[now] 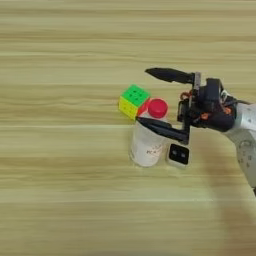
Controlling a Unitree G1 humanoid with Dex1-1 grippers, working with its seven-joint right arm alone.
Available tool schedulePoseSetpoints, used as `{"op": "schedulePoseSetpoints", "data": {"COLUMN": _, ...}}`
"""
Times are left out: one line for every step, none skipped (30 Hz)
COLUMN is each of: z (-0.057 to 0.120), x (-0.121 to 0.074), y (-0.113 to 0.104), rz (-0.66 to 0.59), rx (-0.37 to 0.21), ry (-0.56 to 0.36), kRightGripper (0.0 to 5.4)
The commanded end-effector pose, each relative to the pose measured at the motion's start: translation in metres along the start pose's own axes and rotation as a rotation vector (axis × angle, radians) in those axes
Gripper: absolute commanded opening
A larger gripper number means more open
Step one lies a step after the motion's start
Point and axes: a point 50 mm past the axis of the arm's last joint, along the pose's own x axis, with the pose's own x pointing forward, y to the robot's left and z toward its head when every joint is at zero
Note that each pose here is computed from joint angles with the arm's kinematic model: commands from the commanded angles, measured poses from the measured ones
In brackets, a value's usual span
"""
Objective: Move the objects on the table
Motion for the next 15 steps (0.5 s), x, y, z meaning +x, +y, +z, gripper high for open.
{"op": "schedulePoseSetpoints", "data": {"z": 0.031, "x": 0.007, "y": -0.017, "rz": -0.037, "rx": -0.094, "ry": -0.100, "kRightGripper": 5.37}}
{"op": "schedulePoseSetpoints", "data": {"z": 0.033, "x": 0.007, "y": -0.018, "rz": -0.045, "rx": -0.093, "ry": -0.108, "kRightGripper": 5.37}}
{"op": "schedulePoseSetpoints", "data": {"z": 0.034, "x": 0.007, "y": -0.020, "rz": -0.059, "rx": -0.092, "ry": -0.119, "kRightGripper": 5.37}}
{"op": "schedulePoseSetpoints", "data": {"z": 0.035, "x": 0.007, "y": -0.021, "rz": -0.068, "rx": -0.090, "ry": -0.126, "kRightGripper": 5.37}}
{"op": "schedulePoseSetpoints", "data": {"z": 0.036, "x": 0.007, "y": -0.024, "rz": -0.083, "rx": -0.089, "ry": -0.136, "kRightGripper": 5.37}}
{"op": "schedulePoseSetpoints", "data": {"z": 0.038, "x": 0.007, "y": -0.026, "rz": -0.099, "rx": -0.088, "ry": -0.146, "kRightGripper": 5.37}}
{"op": "schedulePoseSetpoints", "data": {"z": 0.039, "x": 0.007, "y": -0.028, "rz": -0.117, "rx": -0.089, "ry": -0.155, "kRightGripper": 5.37}}
{"op": "schedulePoseSetpoints", "data": {"z": 0.041, "x": 0.007, "y": -0.031, "rz": -0.134, "rx": -0.088, "ry": -0.164, "kRightGripper": 5.37}}
{"op": "schedulePoseSetpoints", "data": {"z": 0.042, "x": 0.006, "y": -0.033, "rz": -0.151, "rx": -0.087, "ry": -0.171, "kRightGripper": 5.37}}
{"op": "schedulePoseSetpoints", "data": {"z": 0.043, "x": 0.006, "y": -0.035, "rz": -0.168, "rx": -0.085, "ry": -0.177, "kRightGripper": 5.37}}
{"op": "schedulePoseSetpoints", "data": {"z": 0.044, "x": 0.006, "y": -0.038, "rz": -0.188, "rx": -0.084, "ry": -0.182, "kRightGripper": 5.37}}
{"op": "schedulePoseSetpoints", "data": {"z": 0.044, "x": 0.006, "y": -0.041, "rz": -0.208, "rx": -0.084, "ry": -0.186, "kRightGripper": 5.37}}
{"op": "schedulePoseSetpoints", "data": {"z": 0.045, "x": 0.006, "y": -0.043, "rz": -0.226, "rx": -0.082, "ry": -0.190, "kRightGripper": 5.37}}
{"op": "schedulePoseSetpoints", "data": {"z": 0.046, "x": 0.006, "y": -0.046, "rz": -0.248, "rx": -0.075, "ry": -0.196, "kRightGripper": 5.37}}
{"op": "schedulePoseSetpoints", "data": {"z": 0.046, "x": 0.006, "y": -0.049, "rz": -0.269, "rx": -0.068, "ry": -0.199, "kRightGripper": 5.37}}
